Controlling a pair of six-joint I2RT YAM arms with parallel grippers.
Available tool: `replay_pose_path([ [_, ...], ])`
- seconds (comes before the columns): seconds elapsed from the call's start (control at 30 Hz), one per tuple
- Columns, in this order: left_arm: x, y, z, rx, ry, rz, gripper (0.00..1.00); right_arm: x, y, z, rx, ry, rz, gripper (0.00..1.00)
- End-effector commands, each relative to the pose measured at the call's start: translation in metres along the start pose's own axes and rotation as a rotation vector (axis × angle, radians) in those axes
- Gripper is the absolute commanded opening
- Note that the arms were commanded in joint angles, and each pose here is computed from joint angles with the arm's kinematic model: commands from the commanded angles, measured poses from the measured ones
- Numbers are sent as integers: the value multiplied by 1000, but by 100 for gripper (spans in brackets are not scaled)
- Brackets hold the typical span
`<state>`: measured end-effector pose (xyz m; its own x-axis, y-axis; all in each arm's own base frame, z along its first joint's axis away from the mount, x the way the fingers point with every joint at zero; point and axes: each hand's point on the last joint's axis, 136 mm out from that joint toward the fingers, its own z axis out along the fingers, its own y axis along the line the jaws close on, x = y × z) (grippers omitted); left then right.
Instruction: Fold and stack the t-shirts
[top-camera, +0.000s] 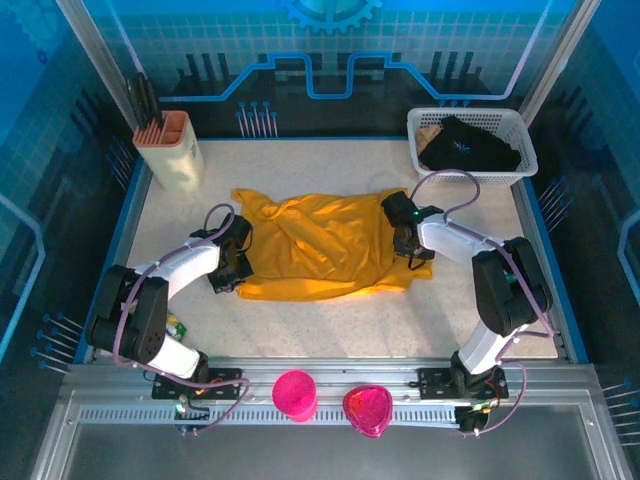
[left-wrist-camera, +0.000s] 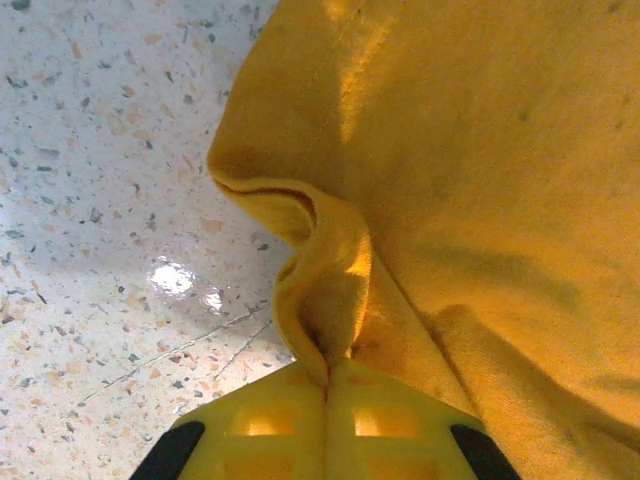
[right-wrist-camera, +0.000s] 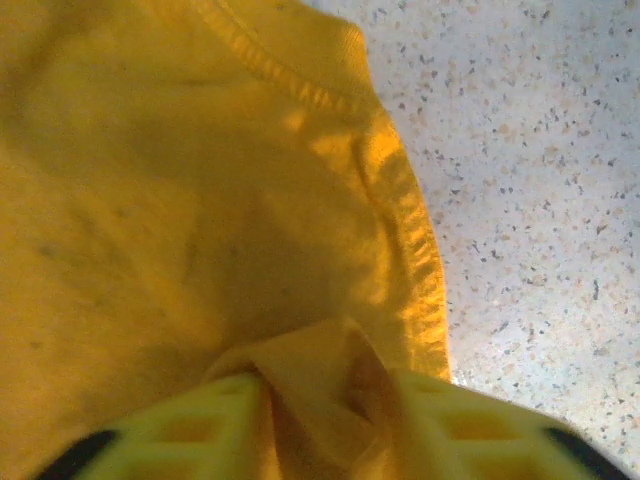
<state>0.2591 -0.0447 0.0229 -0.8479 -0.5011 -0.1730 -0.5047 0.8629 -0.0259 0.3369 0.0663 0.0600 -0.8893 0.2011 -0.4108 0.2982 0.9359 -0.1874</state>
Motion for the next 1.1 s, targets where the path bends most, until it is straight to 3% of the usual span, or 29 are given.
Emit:
replay_pose_path([
  [0.0, 0, 1, -1, 9, -2, 11, 0, -11, -3, -30, -74, -41, -14, 57],
  [0.1, 1, 0, 1, 17, 5, 11, 0, 4, -5, -54, -142, -44, -27, 63],
  [0.2, 2, -1, 2, 20, 9, 12, 0, 34, -3, -68, -215, -7, -38, 59],
  [0.4, 1, -3, 3, 26, 12, 14, 0, 97, 3, -53, -331, 144, 17, 54],
  [0.73, 3, -4, 0, 41, 7, 13, 0, 98, 29, -19, -348, 166, 67, 57],
  [1.07, 2, -2, 1, 31, 2, 20, 0, 104, 35, -6, -328, 186, 95, 13],
])
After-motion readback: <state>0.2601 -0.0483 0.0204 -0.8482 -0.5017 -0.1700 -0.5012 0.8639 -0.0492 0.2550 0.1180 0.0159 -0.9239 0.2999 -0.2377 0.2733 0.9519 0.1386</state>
